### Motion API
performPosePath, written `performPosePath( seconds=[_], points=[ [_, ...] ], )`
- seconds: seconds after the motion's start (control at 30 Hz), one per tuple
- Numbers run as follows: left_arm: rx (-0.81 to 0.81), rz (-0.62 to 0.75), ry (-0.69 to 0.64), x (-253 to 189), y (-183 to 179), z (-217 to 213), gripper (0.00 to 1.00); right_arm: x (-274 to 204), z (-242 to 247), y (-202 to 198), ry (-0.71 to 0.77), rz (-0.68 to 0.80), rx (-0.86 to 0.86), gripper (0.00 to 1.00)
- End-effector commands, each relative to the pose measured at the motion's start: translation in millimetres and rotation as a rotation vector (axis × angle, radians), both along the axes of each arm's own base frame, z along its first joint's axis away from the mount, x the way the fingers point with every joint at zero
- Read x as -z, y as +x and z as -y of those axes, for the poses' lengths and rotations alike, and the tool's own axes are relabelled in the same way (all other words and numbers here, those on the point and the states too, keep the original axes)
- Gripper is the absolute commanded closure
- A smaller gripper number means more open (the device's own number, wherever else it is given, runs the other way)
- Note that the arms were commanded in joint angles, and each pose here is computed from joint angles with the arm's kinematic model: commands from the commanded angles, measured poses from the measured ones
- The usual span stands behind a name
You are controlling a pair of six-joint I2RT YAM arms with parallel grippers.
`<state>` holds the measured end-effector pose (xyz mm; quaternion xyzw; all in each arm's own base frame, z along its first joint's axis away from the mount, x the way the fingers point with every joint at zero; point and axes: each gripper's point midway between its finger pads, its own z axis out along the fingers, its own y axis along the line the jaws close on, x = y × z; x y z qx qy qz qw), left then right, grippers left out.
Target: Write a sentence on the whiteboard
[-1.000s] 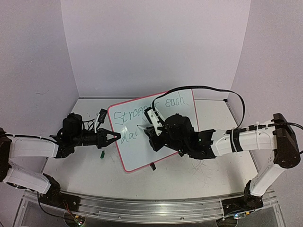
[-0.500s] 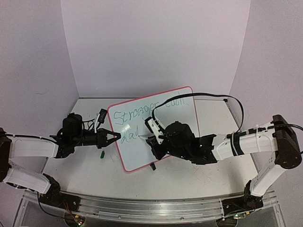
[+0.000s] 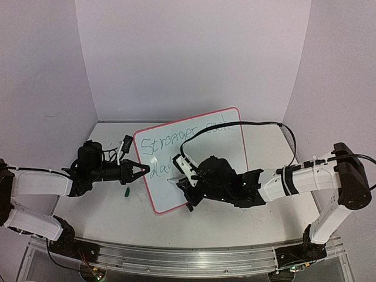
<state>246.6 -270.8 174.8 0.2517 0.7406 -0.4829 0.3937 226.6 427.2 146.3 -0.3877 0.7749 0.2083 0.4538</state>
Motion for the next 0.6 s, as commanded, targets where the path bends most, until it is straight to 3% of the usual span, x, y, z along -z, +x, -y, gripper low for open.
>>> performPosePath(
  seconds=[0.0,0.57],
  points=[
    [-0.037,0.073,0.033,-3,11,-4,1.0,-35,-17,8,0.084,0.051,0.001,1.0],
    [-0.035,0.072,0.034,-3,9,-4,1.0,-49,23,26,0.111,0.08,0.115,1.0]
  ],
)
